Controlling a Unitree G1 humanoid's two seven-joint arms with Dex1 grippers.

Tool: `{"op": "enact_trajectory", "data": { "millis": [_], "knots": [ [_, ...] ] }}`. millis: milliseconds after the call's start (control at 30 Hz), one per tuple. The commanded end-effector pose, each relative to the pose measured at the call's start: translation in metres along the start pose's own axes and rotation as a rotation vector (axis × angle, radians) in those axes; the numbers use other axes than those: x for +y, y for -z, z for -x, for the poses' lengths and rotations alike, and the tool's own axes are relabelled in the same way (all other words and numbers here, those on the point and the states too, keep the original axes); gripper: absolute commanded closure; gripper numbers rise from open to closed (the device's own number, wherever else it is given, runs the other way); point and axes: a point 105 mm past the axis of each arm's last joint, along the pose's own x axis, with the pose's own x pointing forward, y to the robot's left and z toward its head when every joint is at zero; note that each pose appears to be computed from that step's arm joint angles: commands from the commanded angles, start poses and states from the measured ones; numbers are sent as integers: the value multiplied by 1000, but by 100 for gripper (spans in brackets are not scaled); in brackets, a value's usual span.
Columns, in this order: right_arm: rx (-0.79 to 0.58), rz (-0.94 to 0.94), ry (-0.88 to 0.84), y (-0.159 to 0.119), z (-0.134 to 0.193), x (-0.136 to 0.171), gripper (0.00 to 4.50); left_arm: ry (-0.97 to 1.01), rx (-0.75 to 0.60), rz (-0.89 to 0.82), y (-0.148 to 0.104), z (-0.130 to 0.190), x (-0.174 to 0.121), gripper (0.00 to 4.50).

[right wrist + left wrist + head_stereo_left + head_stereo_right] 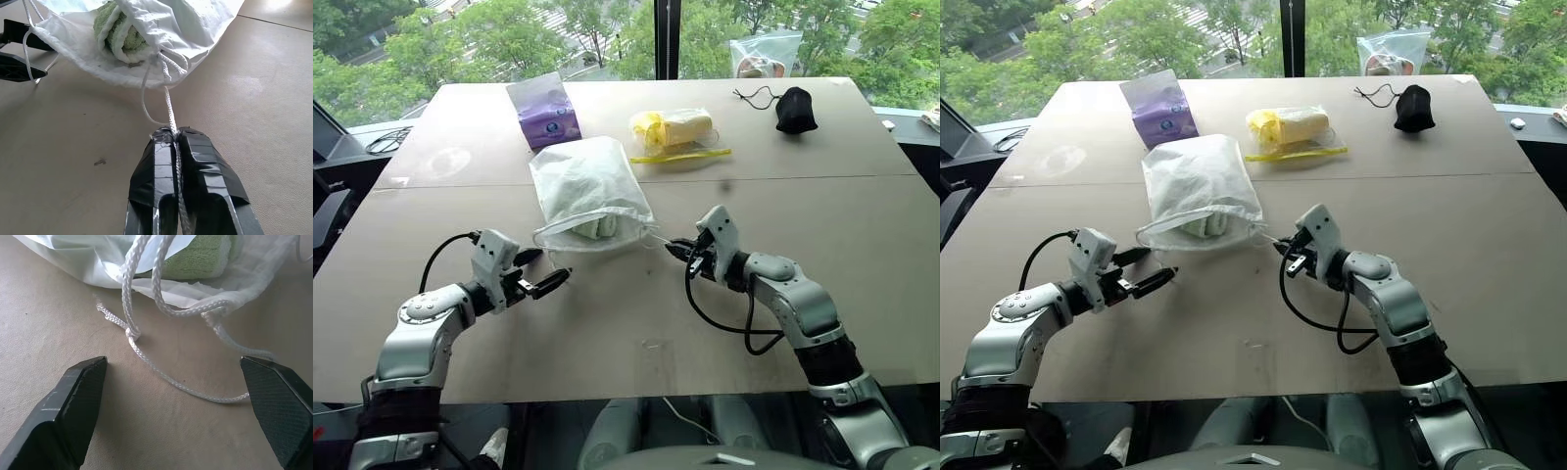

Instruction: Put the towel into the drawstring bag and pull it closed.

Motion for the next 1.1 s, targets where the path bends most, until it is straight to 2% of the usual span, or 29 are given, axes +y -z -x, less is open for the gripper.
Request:
{"op": "enact_trajectory", "data": {
  "millis": [33,133,267,400,500,567,600,733,767,833,933,1100],
  "knots": [
    [-46,24,-10,-13,0,4,450,19,-25,-10,-9,-1,-4,3],
    [-45,27,-11,-12,0,5,450,-49,-23,-57,-10,-10,-2,3],
    [-46,25,-8,-12,0,5,450,-327,-22,-199,-14,-17,32,3],
    [-52,16,19,-12,2,0,450,-343,-49,-307,-19,-35,30,3],
    [-62,13,43,-15,5,-6,450,-346,-85,-296,-24,-41,29,85],
    [-73,16,68,-18,9,-12,450,-361,-95,-306,-24,-39,31,167],
    [-83,13,85,-20,11,-16,450,-380,-94,-318,-22,-35,35,248],
    [-139,24,163,-34,20,-32,450,-568,-142,-393,-35,-10,63,407],
    [-148,26,174,-37,21,-34,450,-604,-157,-406,-39,-5,67,434],
    [-215,43,214,-59,29,-43,450,-720,-209,-491,-63,14,83,443],
    [-312,118,259,-102,45,-55,450,-861,-320,-586,-113,41,100,443],
    [-440,390,389,-202,84,-75,450,-939,-533,-676,-222,61,108,443]
  ]
}}
